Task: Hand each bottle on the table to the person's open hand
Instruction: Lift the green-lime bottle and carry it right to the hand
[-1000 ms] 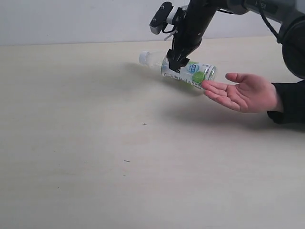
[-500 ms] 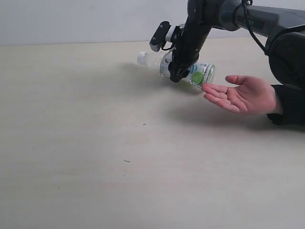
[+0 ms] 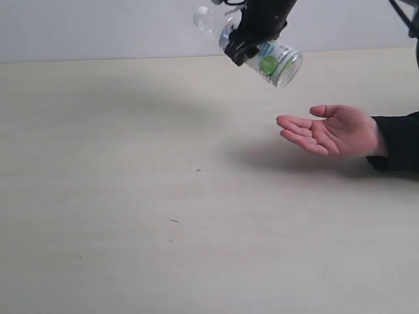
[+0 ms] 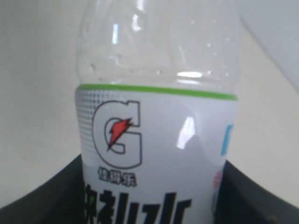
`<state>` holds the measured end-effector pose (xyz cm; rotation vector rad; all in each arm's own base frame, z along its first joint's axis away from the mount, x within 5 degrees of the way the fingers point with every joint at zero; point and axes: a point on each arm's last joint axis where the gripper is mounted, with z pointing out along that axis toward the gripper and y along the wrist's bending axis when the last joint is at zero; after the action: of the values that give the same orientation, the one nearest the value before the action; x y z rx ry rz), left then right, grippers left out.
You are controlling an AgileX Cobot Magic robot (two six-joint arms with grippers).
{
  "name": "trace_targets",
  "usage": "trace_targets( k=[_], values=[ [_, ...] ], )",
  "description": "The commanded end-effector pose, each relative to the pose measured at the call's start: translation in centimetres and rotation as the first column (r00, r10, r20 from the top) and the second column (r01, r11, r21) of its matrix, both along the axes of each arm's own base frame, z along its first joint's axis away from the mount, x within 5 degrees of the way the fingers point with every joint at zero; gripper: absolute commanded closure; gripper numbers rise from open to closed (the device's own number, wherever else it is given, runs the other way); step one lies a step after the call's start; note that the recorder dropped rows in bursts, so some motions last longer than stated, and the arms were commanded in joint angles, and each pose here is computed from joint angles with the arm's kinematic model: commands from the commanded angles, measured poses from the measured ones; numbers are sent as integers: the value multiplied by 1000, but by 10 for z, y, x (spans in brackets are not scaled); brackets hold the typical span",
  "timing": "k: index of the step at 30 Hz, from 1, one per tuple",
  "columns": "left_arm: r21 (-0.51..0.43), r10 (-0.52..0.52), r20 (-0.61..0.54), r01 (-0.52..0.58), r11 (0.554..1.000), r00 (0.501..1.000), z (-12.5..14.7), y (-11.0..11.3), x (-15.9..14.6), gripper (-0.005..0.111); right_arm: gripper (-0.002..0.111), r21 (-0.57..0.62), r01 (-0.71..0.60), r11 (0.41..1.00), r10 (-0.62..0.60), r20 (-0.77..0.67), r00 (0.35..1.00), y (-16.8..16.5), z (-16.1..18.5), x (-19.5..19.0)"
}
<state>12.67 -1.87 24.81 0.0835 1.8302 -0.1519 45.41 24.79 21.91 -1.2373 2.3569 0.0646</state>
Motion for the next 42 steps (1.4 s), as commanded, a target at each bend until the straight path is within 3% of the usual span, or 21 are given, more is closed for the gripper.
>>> trace_targets(
  k=[1, 11, 19, 32, 42],
  values=[
    [0, 2, 5, -2, 1000, 1000, 0, 0, -1, 107, 108, 106, 144, 984, -147, 17, 989, -8, 52, -12],
    [0, 2, 5, -2, 1000, 1000, 0, 0, -1, 107, 108, 204, 281, 938, -285, -13, 959, -24, 117, -41],
    [0, 2, 5, -2, 1000, 1000, 0, 0, -1, 107, 108, 174, 313, 934, -314, -22, 949, -36, 142, -59],
    [0, 2, 5, -2, 1000, 1000, 0, 0, -1, 107, 108, 108, 410, 906, -410, -27, 912, -48, 132, -64],
    [0, 2, 5, -2, 1000, 1000, 0, 0, -1, 107, 108, -81, 522, 849, -527, -90, 845, -92, 104, -127]
  ],
)
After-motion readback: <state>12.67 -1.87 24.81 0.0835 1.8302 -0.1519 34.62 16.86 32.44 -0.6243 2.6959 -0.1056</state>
